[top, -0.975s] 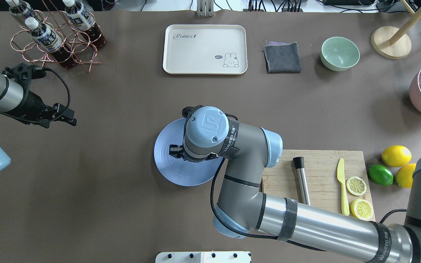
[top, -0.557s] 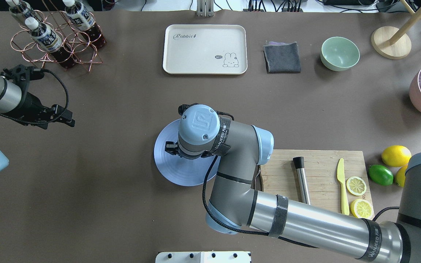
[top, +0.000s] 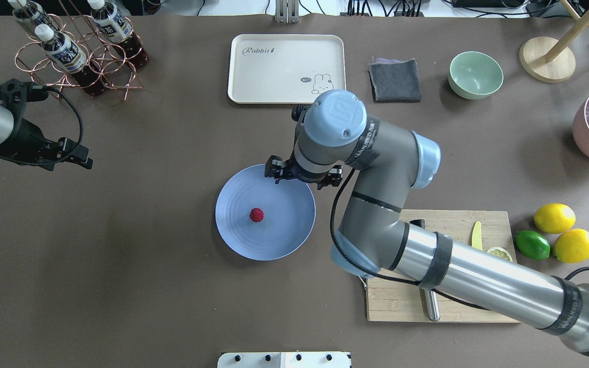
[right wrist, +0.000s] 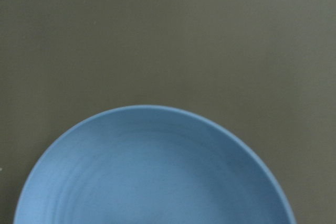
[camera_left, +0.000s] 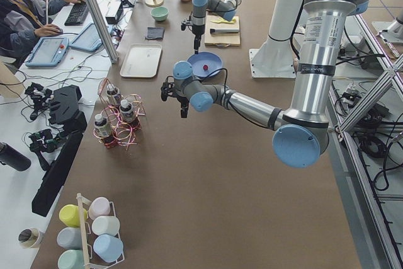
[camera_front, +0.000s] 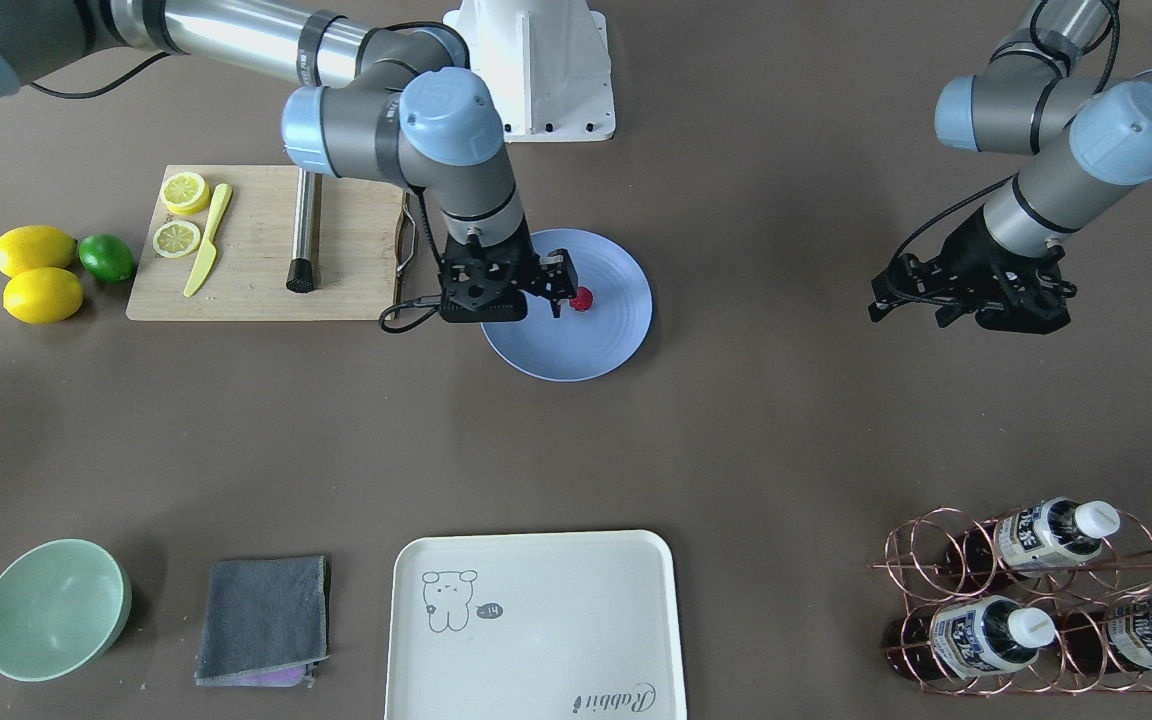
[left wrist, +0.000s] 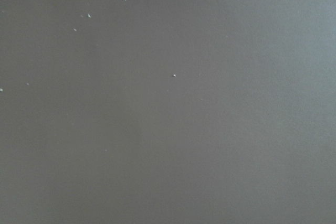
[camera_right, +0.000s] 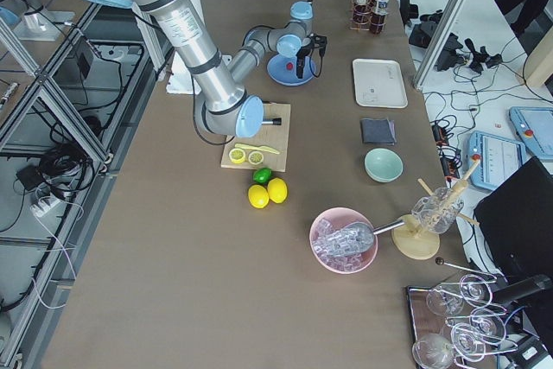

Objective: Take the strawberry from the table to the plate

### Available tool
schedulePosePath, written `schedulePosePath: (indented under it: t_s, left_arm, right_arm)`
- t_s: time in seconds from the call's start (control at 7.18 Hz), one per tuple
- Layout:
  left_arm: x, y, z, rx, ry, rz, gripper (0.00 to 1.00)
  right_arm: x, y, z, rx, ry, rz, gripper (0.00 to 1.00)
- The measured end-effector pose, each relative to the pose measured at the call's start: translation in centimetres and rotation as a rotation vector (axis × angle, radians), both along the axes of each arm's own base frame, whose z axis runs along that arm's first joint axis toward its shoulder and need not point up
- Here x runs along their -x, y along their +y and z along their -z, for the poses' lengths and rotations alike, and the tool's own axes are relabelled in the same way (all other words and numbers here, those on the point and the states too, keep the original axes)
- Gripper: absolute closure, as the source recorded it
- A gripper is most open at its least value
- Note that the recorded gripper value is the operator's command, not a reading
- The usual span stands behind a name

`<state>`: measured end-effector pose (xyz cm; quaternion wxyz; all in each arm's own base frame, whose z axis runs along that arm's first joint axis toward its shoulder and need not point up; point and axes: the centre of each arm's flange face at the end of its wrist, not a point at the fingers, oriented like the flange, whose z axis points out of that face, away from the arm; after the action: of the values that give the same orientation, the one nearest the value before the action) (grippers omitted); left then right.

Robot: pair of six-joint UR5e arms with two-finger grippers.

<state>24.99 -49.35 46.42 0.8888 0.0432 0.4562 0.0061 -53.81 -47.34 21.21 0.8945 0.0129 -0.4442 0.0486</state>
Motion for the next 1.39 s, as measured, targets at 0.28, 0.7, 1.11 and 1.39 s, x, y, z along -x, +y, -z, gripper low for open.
schedulePosePath:
  t_s: [0.28, 0.7, 1.11, 1.39]
  left_arm:
    - [7.9, -0.9, -1.4, -0.073, -0.106, -0.045, 0.03]
    - [20.2, 0.5, -8.6, -0.108, -0.102, -0.114, 0.03]
    - [28.5, 3.6, -13.9, -0.096, -0.077, -0.067, 0.03]
    - [30.5, 4.3, -15.7, -0.100, -0.078, -0.056, 0.03]
  right_arm:
    - [-13.1, -5.4, -5.7, -0.068, 0.079, 0.087, 0.00]
    - [-33.0, -10.9, -19.6, -0.167, 0.157, 0.230, 0.00]
    - [-50.7, -8.6, -36.1, -0.179, 0.150, 0.309, 0.00]
    - [-56.8, -6.0, -42.4, -0.142, 0.154, 0.290, 0.00]
